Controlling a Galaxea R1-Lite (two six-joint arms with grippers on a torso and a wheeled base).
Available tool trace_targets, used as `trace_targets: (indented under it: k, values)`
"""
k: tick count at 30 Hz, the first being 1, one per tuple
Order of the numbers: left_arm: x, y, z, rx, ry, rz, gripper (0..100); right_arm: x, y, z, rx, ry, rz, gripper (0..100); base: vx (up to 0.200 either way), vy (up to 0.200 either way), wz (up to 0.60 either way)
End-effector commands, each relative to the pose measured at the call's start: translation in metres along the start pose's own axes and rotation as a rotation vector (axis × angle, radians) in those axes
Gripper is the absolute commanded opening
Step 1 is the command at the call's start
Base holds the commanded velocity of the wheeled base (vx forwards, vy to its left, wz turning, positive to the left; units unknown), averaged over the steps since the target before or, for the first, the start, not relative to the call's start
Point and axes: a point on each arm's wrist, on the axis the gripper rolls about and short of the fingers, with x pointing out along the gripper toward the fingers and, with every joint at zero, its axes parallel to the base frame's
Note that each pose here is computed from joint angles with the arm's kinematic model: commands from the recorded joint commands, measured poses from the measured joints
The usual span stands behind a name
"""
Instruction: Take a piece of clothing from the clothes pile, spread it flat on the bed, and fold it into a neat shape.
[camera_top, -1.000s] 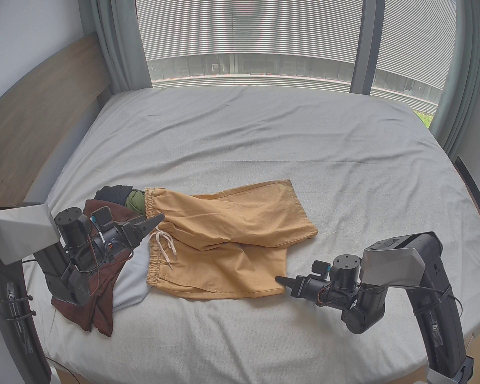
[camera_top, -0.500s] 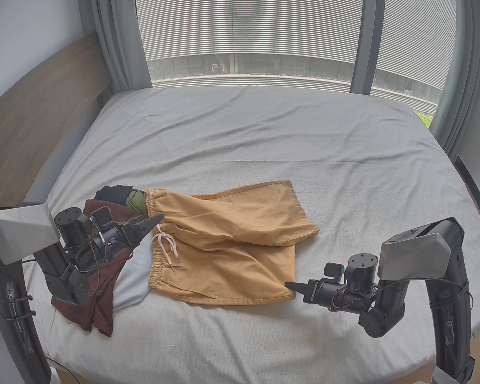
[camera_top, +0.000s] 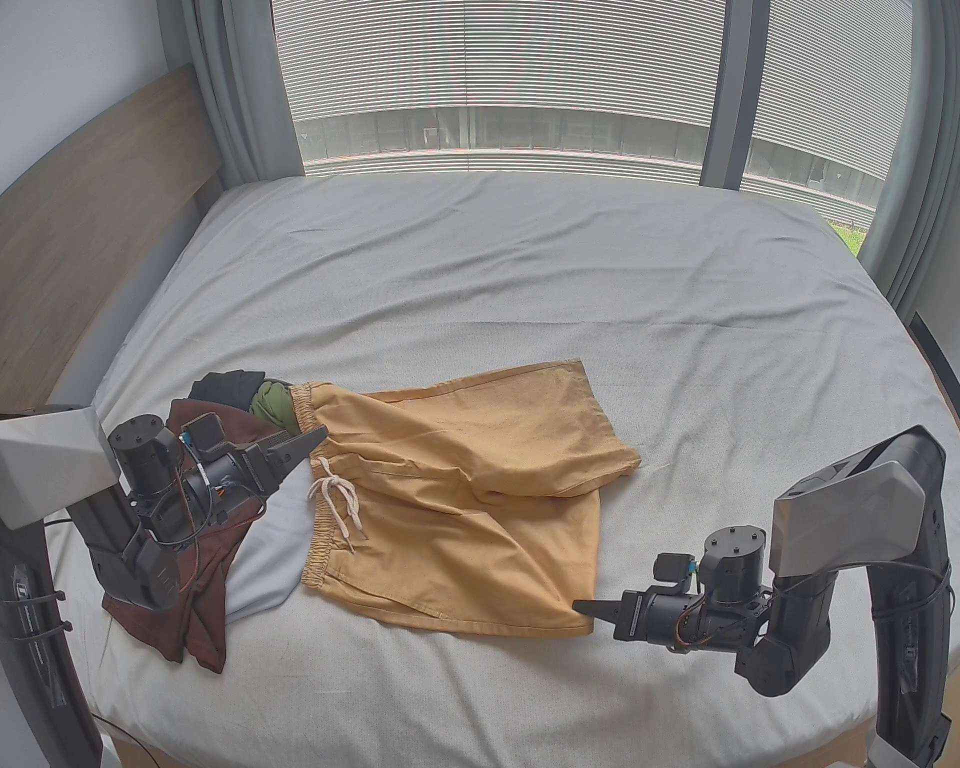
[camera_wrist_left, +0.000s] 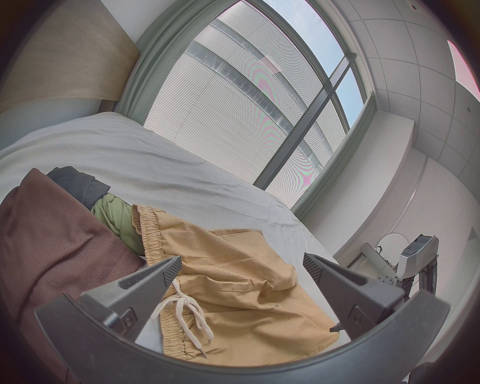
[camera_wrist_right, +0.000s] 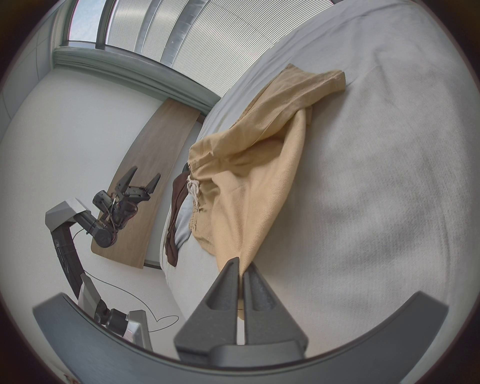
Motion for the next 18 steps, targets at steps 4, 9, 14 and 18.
trace_targets:
  k: [4,9,14,18]
  values:
    - [0.0,0.001,0.0,-0.001,0.0,0.003,100,0.001,0.016,-0.005,-0.024,0.022,0.036,0,0.0,0.0,0.0]
    - [0.0,0.001,0.0,0.0,-0.002,0.004,100,0.003,0.024,-0.005,-0.041,0.02,0.059,0,0.0,0.0,0.0]
    - [0.0,0.001,0.0,-0.001,0.0,0.003,100,0.011,0.03,0.006,-0.068,-0.022,0.093,0,0.0,0.0,0.0]
    - [0.0,0.001,0.0,-0.001,0.0,0.003,100,0.021,0.033,0.017,-0.093,-0.06,0.125,0,0.0,0.0,0.0]
